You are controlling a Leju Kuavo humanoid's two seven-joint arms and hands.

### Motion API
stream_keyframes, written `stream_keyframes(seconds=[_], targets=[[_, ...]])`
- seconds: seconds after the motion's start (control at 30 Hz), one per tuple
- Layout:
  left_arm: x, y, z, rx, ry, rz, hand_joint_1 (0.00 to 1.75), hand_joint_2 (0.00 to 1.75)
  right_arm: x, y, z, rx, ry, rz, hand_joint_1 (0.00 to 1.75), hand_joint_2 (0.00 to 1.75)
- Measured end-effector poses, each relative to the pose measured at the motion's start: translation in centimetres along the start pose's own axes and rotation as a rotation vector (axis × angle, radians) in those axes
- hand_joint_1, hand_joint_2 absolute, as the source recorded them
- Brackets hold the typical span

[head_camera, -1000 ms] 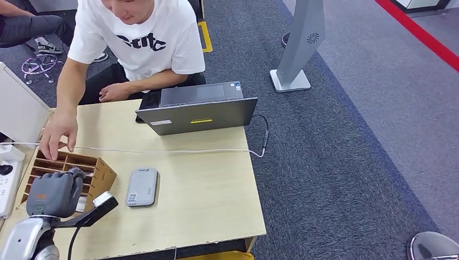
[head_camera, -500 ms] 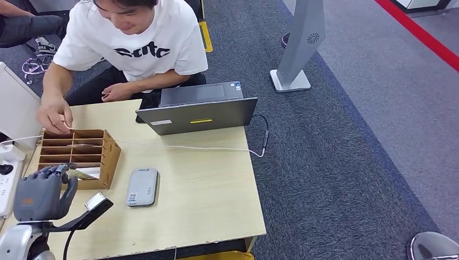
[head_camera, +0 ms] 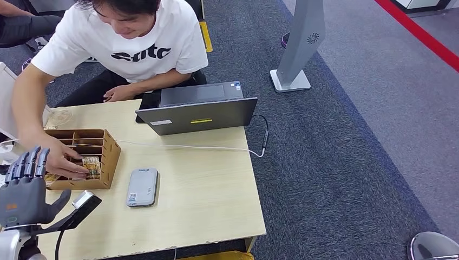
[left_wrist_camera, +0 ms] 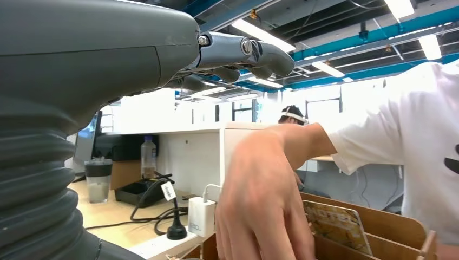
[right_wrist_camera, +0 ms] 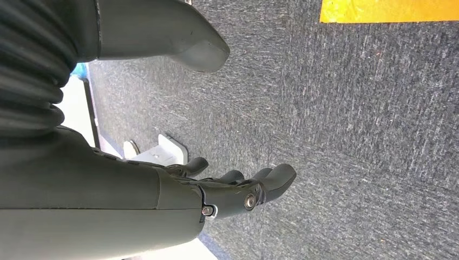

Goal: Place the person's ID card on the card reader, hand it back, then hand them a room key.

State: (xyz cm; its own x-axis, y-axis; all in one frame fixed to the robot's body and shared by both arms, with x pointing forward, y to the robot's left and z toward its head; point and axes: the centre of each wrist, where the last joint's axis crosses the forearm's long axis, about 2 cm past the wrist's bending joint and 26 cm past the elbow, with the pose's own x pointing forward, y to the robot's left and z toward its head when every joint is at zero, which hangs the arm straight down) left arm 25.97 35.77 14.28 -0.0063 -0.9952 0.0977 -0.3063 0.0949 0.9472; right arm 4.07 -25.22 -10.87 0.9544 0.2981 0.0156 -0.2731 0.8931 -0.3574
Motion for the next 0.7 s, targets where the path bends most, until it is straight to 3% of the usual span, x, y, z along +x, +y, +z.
stream_keyframes(seconds=[0.3,0.47,0.7], targets=[[-0.4,-0.1,0.4,-0.012,0.017,-0.005,0.0,1.75,0.0,0.0,0.0,0.0,0.0,-0.002,0.0,1.75],[-0.6,-0.1,1.2,0.048,0.012,-0.176,0.0,1.75,0.0,0.0,0.0,-0.001,-0.005,0.004,0.0,1.75],[-1.2,0.0,0.9,-0.022,0.021,-0.2,0.0,1.75,0.0,0.0,0.0,0.001,0.001,0.0,0.0,1.75]])
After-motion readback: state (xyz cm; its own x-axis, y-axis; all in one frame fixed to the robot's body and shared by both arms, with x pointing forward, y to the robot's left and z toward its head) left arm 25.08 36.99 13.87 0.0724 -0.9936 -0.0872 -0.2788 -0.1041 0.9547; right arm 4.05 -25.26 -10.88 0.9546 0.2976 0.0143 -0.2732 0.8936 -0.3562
